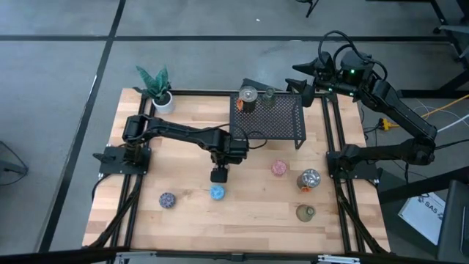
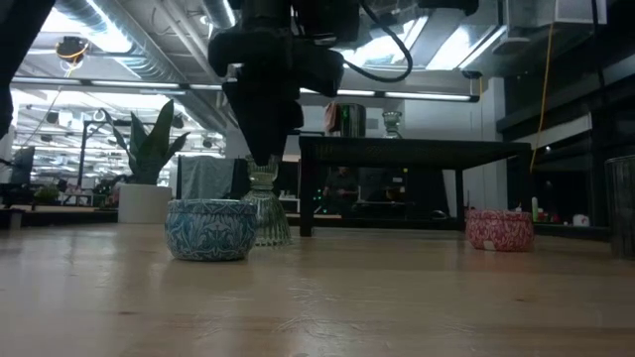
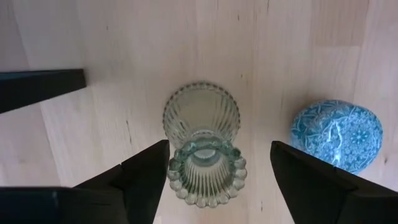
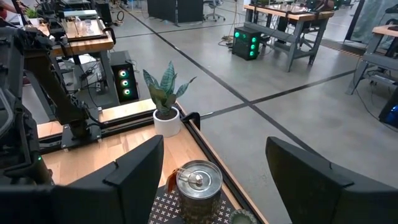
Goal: Pick & Place candle stick holders
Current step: Put the top green vase candle holder on the shelf aligned with the other green vase candle holder
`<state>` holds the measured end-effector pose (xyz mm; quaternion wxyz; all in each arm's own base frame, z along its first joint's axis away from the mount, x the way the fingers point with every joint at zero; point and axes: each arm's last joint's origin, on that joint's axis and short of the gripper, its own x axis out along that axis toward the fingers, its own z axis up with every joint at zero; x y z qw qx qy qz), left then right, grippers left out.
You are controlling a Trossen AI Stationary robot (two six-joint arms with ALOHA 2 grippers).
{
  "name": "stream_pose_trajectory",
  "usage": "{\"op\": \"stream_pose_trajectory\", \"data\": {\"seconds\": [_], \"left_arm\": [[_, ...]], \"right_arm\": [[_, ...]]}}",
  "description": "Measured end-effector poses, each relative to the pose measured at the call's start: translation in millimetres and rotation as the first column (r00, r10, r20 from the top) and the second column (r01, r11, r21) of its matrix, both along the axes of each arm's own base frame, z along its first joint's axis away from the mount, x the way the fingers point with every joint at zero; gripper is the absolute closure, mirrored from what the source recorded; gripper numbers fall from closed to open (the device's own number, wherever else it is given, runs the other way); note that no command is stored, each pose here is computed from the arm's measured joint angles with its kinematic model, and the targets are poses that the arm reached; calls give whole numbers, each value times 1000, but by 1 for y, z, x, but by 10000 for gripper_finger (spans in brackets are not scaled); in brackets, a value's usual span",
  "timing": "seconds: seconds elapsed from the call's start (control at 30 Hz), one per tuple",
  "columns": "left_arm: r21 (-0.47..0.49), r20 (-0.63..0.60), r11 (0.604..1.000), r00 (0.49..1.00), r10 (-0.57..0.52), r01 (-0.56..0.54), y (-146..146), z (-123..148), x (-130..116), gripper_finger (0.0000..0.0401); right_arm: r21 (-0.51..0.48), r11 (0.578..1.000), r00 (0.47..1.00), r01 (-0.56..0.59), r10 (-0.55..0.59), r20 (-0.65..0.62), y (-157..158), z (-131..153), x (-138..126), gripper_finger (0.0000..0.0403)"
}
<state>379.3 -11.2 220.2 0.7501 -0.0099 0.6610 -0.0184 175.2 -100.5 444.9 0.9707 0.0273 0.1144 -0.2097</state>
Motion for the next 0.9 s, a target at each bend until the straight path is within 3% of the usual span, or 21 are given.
{"op": "stream_pose_trajectory", "data": {"seconds": [0.53, 0.9], "left_arm": [[-49, -2, 999, 1000, 10, -10, -1, 0, 0, 216], [-70, -14, 997, 1000, 17, -18, -2, 5, 0, 221]], "right_arm": [[-2, 1000, 1000, 0, 0, -1, 0, 0, 0, 116], [-12, 1000, 1000, -1, 0, -6, 0, 0, 0, 116]]}}
